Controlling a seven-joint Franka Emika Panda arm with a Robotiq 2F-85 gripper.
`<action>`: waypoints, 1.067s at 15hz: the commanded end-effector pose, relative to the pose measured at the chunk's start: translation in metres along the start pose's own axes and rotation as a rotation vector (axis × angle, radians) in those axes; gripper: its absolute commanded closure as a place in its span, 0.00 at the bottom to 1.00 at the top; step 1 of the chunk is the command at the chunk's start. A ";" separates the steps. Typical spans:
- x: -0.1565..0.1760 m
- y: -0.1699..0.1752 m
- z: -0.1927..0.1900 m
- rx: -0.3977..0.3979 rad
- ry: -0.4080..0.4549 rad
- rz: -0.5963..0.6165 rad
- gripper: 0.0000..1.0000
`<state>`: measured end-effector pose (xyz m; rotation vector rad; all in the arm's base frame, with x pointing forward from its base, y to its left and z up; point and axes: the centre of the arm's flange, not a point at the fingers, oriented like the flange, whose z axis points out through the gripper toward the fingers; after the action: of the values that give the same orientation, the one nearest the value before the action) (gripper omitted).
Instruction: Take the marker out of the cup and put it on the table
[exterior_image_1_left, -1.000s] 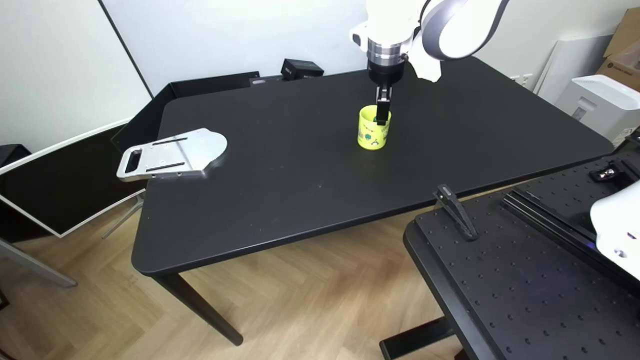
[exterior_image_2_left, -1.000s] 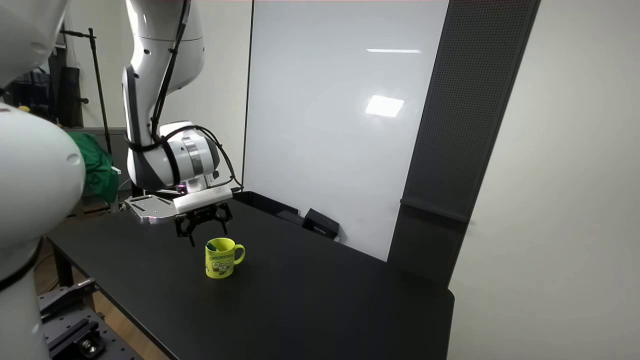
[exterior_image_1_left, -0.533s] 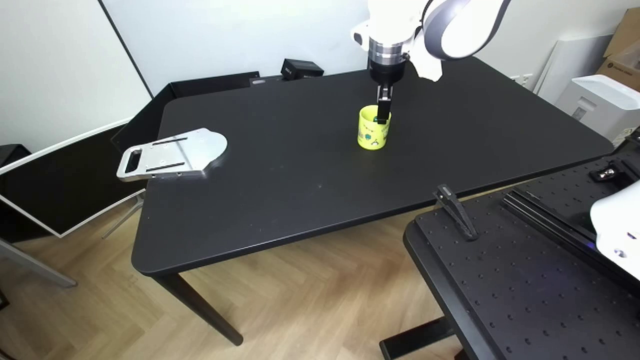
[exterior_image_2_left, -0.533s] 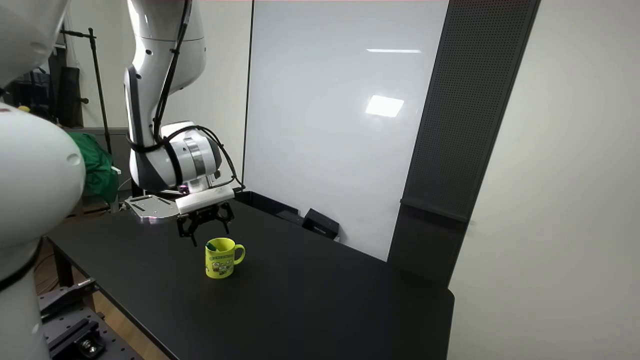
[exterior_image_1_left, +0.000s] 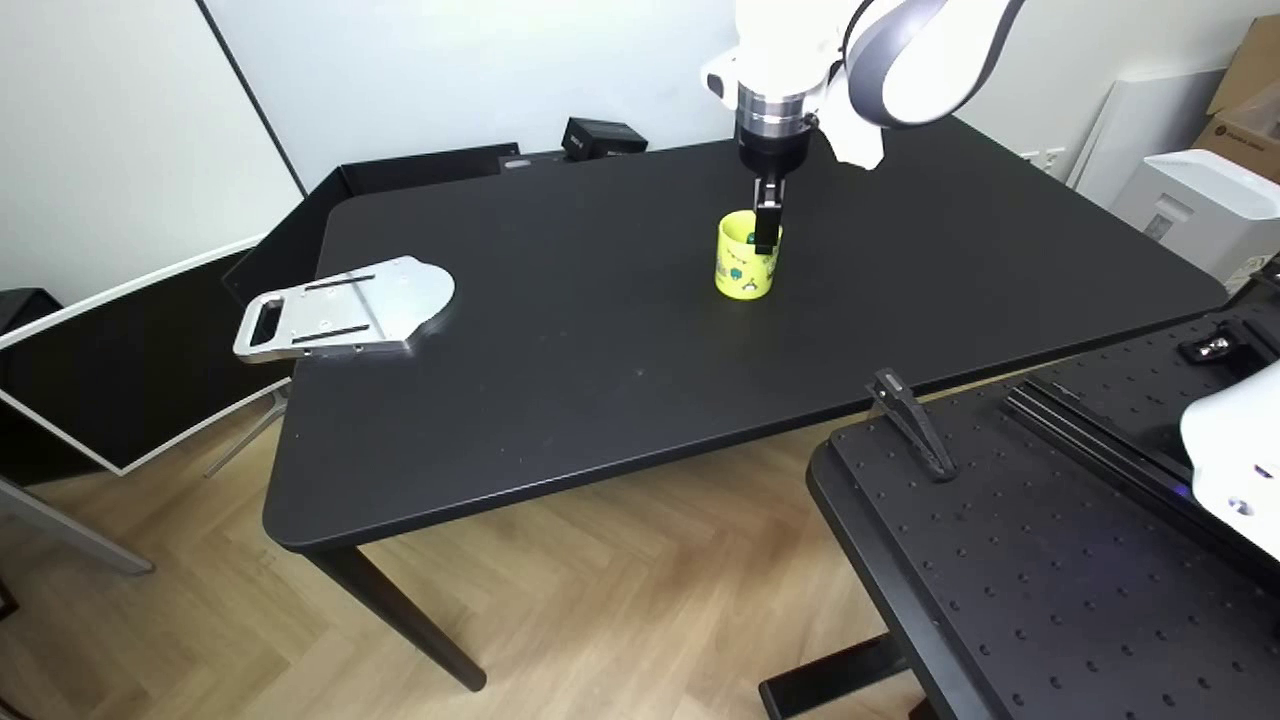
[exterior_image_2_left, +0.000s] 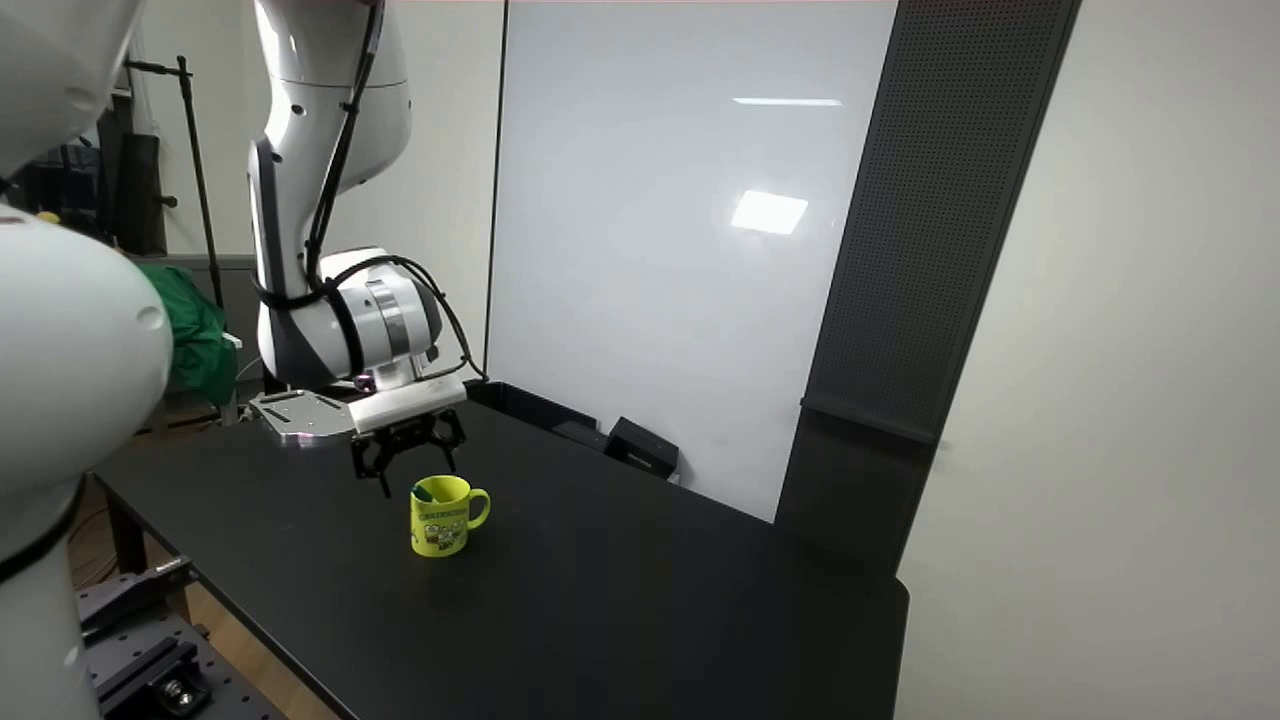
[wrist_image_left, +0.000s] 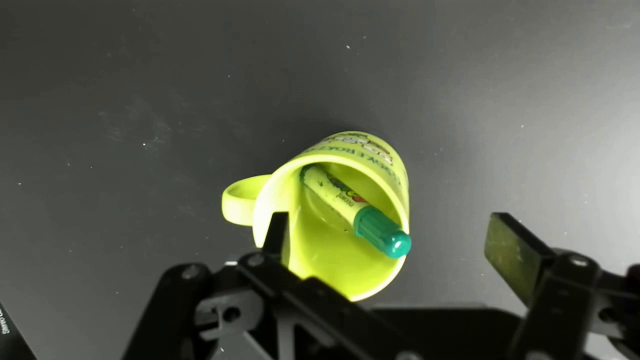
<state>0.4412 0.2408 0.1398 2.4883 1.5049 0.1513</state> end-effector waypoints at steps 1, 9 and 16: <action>0.002 -0.004 0.007 -0.011 0.011 0.015 0.25; 0.004 -0.007 0.007 -0.013 0.015 0.012 0.75; 0.003 -0.001 0.004 0.001 0.024 0.028 0.96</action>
<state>0.4396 0.2455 0.1353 2.4945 1.5201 0.1731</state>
